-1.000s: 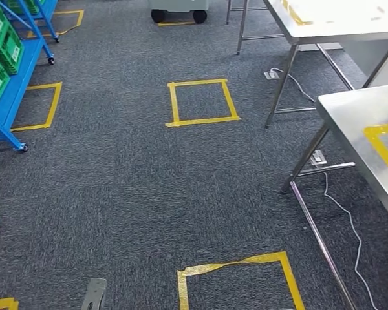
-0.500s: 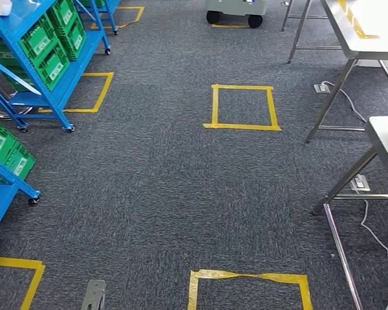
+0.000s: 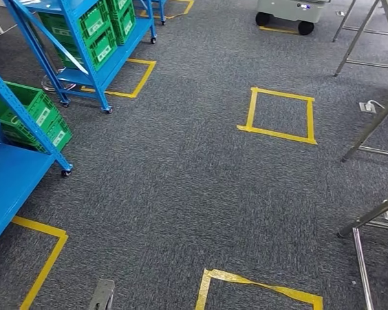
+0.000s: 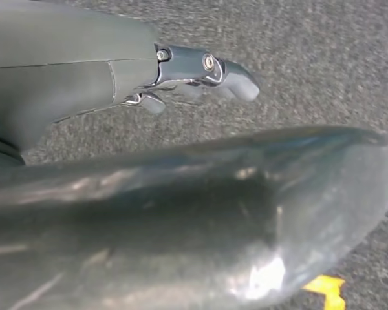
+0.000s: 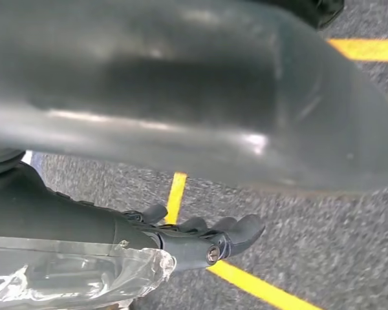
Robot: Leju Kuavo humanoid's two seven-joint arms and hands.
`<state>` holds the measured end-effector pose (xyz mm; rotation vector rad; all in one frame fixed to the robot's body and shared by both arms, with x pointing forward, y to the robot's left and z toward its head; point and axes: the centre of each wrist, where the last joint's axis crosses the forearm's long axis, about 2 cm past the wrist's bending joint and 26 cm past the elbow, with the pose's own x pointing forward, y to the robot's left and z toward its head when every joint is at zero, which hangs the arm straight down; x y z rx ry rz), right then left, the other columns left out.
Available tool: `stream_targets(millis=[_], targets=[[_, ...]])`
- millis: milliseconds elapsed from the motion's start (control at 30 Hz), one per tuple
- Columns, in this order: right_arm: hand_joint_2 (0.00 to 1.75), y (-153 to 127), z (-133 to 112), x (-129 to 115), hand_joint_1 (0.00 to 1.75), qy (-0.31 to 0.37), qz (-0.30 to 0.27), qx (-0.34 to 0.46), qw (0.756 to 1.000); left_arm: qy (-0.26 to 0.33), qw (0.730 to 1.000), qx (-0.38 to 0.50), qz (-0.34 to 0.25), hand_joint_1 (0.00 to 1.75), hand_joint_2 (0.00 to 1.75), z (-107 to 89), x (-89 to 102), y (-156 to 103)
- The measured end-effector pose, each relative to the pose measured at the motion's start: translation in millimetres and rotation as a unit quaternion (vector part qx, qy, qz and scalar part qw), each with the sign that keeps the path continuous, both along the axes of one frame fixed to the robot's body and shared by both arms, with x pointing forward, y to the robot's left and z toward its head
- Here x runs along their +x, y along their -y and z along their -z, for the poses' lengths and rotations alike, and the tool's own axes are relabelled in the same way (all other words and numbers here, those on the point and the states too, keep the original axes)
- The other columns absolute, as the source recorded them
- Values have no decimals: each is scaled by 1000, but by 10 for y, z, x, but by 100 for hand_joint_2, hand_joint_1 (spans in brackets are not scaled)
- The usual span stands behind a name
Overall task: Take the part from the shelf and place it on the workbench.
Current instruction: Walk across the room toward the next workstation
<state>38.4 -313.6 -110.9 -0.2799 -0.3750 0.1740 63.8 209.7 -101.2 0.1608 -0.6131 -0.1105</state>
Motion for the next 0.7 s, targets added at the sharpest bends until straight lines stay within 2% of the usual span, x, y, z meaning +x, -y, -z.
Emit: stream_targets(millis=[267,533,633,700], targets=[[0,1,5,-49,0,-5,3,0,1000,-2,1000,-1,11,0,0,-6,19,19],[0,-12,3,-32,0,-9,24,-9,1000,-8,998,2,59,0,0,-28,88,85],[0,-110,3,-48,0,0,41,-29,999,-5,998,2,67,0,0,-31,92,100],[0,-263,0,-47,0,7,46,-38,998,-4,998,1,66,0,0,-17,13,93]])
